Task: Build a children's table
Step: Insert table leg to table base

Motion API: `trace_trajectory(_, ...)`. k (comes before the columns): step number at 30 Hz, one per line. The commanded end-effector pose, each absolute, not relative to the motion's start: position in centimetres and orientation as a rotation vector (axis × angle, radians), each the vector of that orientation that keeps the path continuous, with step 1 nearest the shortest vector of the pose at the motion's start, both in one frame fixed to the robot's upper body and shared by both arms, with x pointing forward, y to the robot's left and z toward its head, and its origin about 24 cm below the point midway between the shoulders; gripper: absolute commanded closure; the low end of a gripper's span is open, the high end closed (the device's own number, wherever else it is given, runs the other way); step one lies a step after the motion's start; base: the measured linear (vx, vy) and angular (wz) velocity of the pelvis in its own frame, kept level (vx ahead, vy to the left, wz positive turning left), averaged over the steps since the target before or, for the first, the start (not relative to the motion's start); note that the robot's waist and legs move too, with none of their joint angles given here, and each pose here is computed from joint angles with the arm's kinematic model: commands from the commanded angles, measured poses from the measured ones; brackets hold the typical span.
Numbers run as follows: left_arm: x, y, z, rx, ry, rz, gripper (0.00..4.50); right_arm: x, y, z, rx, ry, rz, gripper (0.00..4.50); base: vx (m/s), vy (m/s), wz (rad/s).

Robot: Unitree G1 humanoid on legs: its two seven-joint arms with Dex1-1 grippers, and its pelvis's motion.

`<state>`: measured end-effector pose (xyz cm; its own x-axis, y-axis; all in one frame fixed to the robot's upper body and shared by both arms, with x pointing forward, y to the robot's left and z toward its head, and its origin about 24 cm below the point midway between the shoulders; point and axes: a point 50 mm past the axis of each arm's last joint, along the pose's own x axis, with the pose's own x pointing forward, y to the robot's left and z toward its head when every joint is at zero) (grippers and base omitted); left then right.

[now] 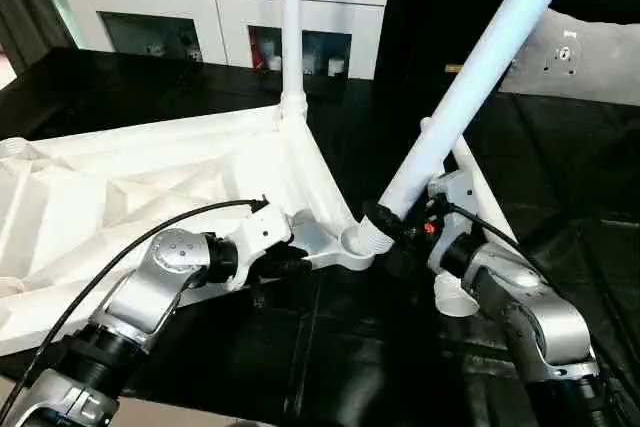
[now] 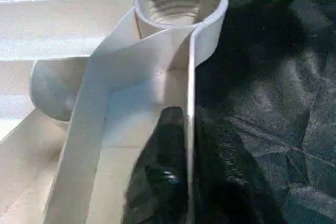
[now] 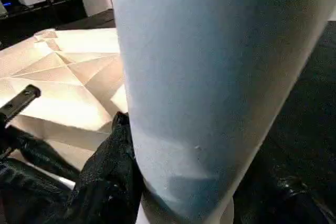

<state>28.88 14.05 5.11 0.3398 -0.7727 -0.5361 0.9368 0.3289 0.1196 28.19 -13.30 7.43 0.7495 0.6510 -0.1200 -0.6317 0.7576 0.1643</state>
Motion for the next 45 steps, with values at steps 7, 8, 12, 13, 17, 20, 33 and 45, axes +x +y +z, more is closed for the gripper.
trace_trajectory(7,28.9,15.5,3.6,0.573,0.534,-1.136,4.47,28.3,-12.7,8.2,0.083,0.180,0.766,2.62,0.000,0.000,0.00)
trace_trajectory(8,28.9,15.7,3.5,0.598,0.542,-1.139,4.50,28.4,-12.5,8.3,0.067,0.192,0.791,2.62,0.000,0.000,0.00)
trace_trajectory(12,28.9,15.9,3.7,0.613,0.539,-1.160,4.50,28.6,-12.0,8.7,0.042,0.216,0.849,2.62,0.000,0.000,0.00)
trace_trajectory(13,28.9,15.9,3.8,0.610,0.534,-1.165,4.50,28.7,-11.9,8.8,0.039,0.222,0.864,2.62,0.000,0.000,0.00)
trace_trajectory(17,28.7,15.9,4.1,0.606,0.495,-1.218,4.50,28.9,-11.4,8.9,0.010,0.254,0.914,2.62,0.000,0.000,0.00)
trace_trajectory(20,28.3,15.8,4.3,0.588,0.460,-1.284,4.50,29.0,-11.1,8.7,-0.008,0.287,0.943,2.62,0.000,0.000,0.00)
trace_trajectory(33,27.3,15.3,4.5,0.608,0.456,-1.470,4.50,29.0,-10.7,6.5,-0.010,0.444,1.036,2.62,0.000,0.000,0.00)
trace_trajectory(45,27.9,15.4,4.7,0.613,0.431,-1.450,4.50,28.8,-12.0,5.1,0.182,0.414,0.958,2.62,0.000,0.000,0.00)
